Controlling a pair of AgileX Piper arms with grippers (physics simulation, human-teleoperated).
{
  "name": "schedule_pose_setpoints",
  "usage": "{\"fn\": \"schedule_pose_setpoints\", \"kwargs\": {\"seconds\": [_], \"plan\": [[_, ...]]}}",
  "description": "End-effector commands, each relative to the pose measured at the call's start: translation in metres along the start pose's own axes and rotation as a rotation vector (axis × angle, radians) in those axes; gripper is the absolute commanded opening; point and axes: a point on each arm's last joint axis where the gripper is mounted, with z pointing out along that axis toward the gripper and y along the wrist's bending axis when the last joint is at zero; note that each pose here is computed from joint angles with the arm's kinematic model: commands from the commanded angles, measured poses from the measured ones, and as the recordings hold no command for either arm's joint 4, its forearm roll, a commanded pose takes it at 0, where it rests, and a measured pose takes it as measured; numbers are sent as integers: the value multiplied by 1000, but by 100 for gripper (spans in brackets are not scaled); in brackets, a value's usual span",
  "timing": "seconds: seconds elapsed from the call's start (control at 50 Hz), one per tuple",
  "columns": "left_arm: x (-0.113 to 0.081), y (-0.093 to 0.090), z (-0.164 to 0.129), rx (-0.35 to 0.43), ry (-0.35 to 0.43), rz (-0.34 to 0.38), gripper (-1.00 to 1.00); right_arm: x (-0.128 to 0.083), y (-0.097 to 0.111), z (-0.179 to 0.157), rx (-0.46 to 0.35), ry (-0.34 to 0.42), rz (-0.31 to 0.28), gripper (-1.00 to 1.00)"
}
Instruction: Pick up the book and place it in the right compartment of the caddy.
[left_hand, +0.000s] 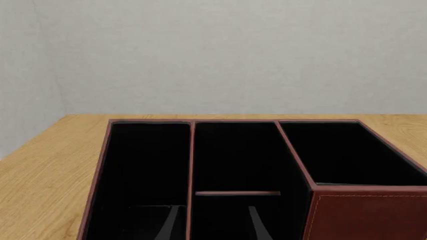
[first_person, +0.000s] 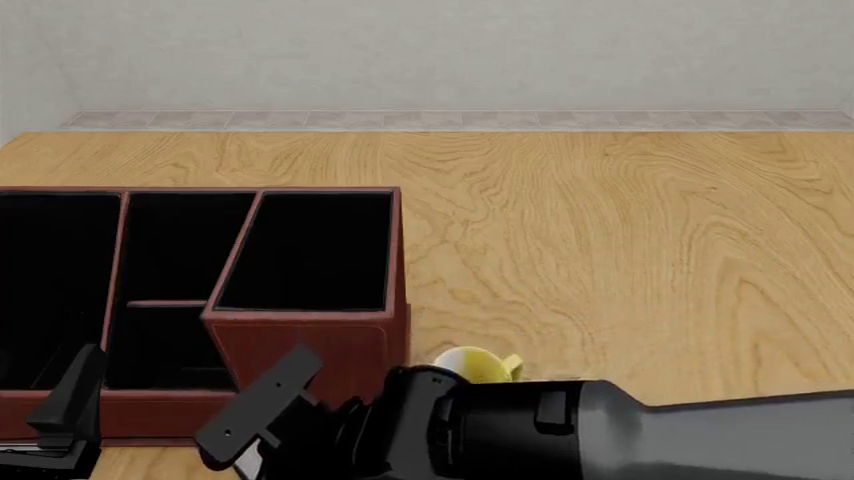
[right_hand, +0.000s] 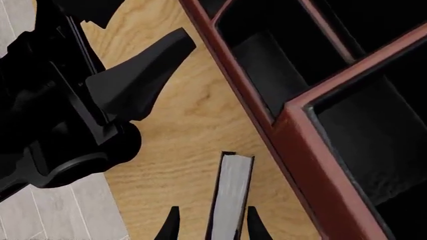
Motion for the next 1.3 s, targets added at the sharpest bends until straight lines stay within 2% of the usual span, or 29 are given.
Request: {"fn": "schedule_pose_setpoints", "kwargs": {"seconds": [0.02, 0.14, 0.22, 0.74, 1.04, 1.3], "plan": [[0, 0, 0, 0, 0, 0, 100, 0, -10, 2, 21, 15, -20, -100], [0, 0, 0, 0, 0, 0, 100, 2, 4, 2, 1, 32, -86, -100], [0, 0, 0, 0, 0, 0, 100, 0, 5, -1, 0, 33, -103, -100], [0, 0, 0, 0, 0, 0, 100, 14, 9, -4, 4, 100, -110, -100], [0, 0, 0, 0, 0, 0, 100, 10, 19, -26, -11, 102, -162, -100], [0, 0, 0, 0, 0, 0, 100, 3, 9, -47, 3, 101, -222, -100]]}}
